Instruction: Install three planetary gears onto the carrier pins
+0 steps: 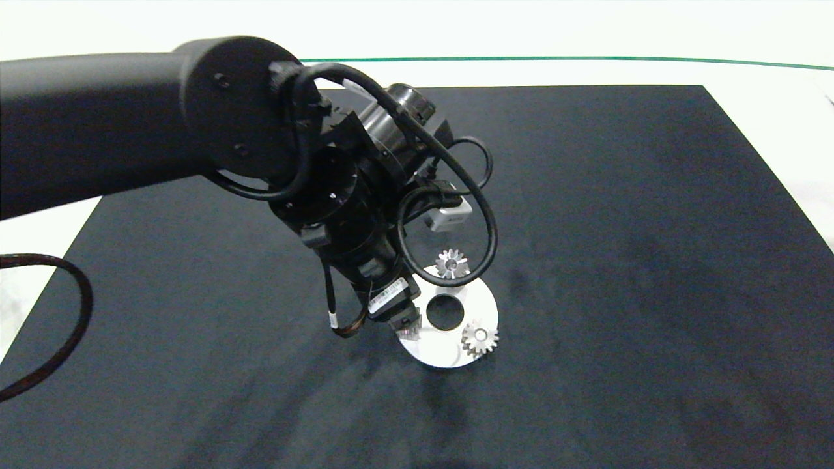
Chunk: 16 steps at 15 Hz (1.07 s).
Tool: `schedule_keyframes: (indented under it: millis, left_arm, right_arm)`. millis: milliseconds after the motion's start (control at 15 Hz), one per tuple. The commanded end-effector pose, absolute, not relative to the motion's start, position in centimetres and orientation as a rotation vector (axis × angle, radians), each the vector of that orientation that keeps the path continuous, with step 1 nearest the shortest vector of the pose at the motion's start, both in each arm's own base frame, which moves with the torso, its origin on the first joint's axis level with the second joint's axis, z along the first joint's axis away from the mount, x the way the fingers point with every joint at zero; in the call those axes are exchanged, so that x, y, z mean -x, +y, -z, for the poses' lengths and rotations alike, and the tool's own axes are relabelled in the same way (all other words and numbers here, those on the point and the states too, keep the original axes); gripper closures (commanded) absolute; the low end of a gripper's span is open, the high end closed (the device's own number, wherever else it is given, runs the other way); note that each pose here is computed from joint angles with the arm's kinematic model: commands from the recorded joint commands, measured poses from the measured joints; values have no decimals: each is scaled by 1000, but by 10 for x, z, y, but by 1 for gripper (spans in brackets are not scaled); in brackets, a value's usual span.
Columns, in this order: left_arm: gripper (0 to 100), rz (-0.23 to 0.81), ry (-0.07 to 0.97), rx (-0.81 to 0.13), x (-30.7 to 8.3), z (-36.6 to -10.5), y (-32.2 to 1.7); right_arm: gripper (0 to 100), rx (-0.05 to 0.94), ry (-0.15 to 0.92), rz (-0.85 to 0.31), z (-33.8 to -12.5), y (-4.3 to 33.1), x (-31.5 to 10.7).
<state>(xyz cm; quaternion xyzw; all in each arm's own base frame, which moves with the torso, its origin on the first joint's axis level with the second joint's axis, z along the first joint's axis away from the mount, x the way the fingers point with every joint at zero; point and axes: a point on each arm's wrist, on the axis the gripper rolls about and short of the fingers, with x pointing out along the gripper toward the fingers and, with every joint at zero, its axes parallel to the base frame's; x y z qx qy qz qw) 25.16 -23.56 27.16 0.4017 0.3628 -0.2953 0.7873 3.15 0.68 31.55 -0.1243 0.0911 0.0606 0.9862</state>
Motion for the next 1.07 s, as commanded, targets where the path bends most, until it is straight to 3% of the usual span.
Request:
schedule_keyframes:
  millis: [67,200,467,667,800,1000,1067]
  left_arm:
    - [0,605,709,-766,-227,-308,-211]
    - [0,554,696,-637,-216,-323,-200]
    - [0,524,642,-537,-199,-344,-184]
    - [0,531,551,-383,-203,-348,-205]
    - [0,537,491,-352,-216,-347,-216]
    - [0,527,487,-342,-228,-339,-226]
    - [0,529,421,-301,-236,-342,-233]
  right_arm:
    - [0,250,185,-120,-315,7,-32]
    - [0,251,195,-121,-314,9,-35]
    - [0,244,186,-136,-311,15,-46]
    - [0,232,172,-153,-308,20,-53]
    - [0,232,170,-153,-308,19,-53]
    - [0,232,172,-153,-308,20,-53]
    - [0,232,170,-153,-308,20,-53]
